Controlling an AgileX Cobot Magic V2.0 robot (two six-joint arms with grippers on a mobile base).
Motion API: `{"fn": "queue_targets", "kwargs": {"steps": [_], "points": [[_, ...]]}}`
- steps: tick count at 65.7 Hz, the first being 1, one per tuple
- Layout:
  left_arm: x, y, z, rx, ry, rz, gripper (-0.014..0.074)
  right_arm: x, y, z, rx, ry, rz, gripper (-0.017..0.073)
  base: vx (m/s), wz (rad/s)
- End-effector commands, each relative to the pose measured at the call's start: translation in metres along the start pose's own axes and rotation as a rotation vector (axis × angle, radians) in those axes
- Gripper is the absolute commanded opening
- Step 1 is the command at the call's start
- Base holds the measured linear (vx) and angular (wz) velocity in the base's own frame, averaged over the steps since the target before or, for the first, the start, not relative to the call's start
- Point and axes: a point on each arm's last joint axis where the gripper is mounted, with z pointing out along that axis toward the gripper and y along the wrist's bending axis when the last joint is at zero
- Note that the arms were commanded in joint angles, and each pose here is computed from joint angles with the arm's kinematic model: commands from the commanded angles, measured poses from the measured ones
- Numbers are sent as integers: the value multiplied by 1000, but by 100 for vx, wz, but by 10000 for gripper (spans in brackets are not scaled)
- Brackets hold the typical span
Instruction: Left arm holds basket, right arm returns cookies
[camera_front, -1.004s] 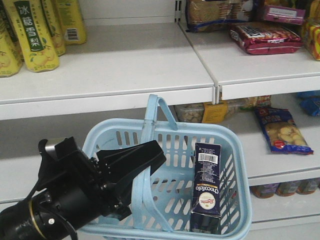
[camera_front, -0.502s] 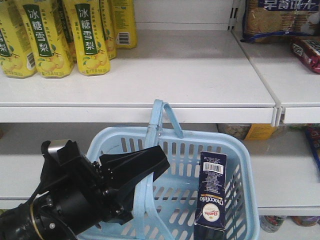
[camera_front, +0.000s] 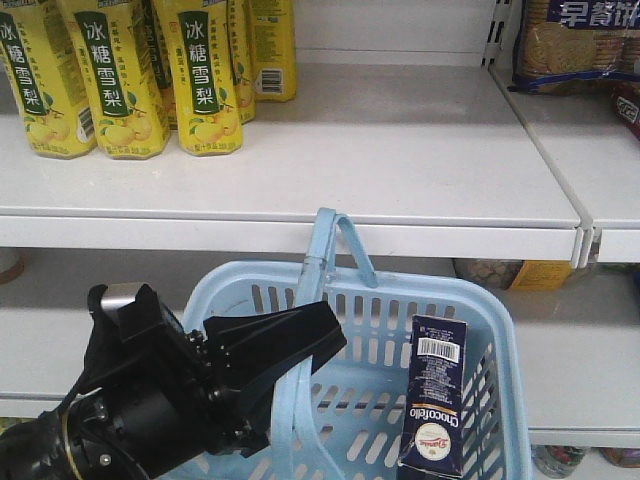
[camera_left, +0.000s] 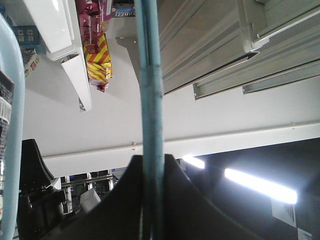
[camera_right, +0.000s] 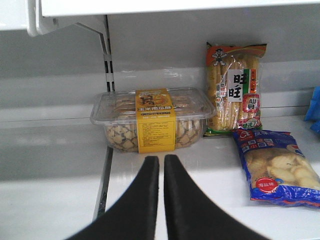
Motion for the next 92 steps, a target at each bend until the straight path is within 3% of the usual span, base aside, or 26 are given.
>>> {"fn": "queue_targets", "kwargs": {"steps": [1,92], "points": [[-3,-30,2,207,-24,9,-3,-1,0,0,6,-67,-7,-10,0,-1],[-3,-30,2,207,-24,9,-3,-4,0,0,5,-95,-10,-10,0,0]]}}
